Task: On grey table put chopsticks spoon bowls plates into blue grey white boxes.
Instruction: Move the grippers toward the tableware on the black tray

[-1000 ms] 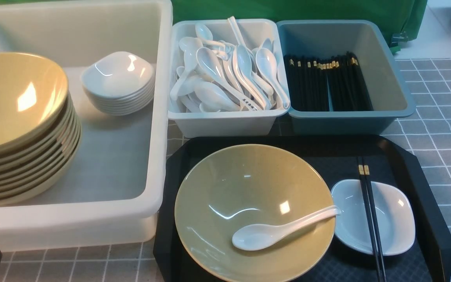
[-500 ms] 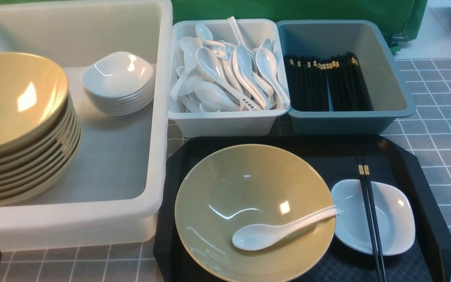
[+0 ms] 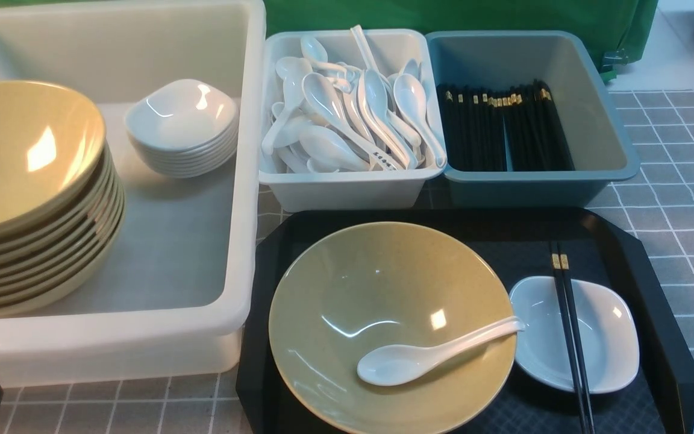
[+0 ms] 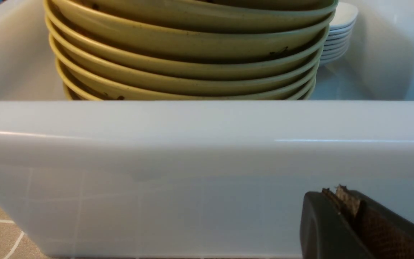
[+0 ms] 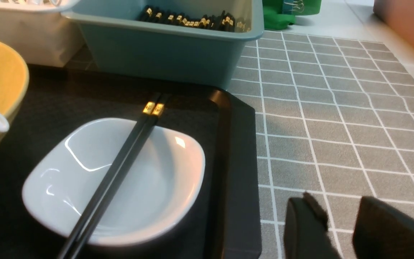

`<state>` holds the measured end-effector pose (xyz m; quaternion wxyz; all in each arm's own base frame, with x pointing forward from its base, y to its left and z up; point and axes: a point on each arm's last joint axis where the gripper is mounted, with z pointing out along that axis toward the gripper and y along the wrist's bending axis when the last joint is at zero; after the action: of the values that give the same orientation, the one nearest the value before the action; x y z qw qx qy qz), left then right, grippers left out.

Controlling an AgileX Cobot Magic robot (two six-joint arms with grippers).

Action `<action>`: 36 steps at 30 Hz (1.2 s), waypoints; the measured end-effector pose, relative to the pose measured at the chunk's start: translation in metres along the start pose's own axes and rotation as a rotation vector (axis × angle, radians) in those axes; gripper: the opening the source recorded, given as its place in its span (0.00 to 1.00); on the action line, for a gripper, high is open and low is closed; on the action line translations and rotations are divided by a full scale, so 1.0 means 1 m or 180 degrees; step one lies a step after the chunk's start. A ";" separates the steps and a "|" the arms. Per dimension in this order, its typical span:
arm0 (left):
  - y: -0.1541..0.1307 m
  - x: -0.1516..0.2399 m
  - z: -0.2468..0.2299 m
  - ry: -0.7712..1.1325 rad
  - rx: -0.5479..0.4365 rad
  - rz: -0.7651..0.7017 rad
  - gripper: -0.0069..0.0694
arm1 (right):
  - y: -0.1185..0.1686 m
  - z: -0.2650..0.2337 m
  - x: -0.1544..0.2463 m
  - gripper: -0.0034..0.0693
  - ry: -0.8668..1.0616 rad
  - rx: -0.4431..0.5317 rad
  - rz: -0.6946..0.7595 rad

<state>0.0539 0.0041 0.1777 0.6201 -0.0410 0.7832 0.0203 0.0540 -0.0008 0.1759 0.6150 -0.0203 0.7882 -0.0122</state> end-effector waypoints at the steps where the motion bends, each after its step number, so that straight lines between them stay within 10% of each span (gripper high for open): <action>1: 0.000 0.000 0.000 0.0000 0.0000 0.0000 0.08 | 0.000 0.000 0.000 0.37 0.0000 0.0000 0.0000; 26: -0.003 -0.002 0.000 -0.0069 0.0092 -0.0305 0.08 | 0.000 0.000 0.000 0.37 0.0000 0.0001 -0.0005; 32: -0.006 -0.004 0.000 -0.0117 0.0233 -0.0803 0.08 | 0.000 0.000 0.000 0.37 0.0000 -0.0005 0.0068; 36: -0.012 -0.007 -0.001 -0.0109 0.0503 -0.1983 0.08 | 0.004 0.000 0.000 0.37 0.0025 -0.0132 0.1207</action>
<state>0.0555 -0.0081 0.1852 0.6108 -0.2301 0.7216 -0.2307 0.0538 0.0030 0.1757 0.6027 0.1159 0.7803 0.1201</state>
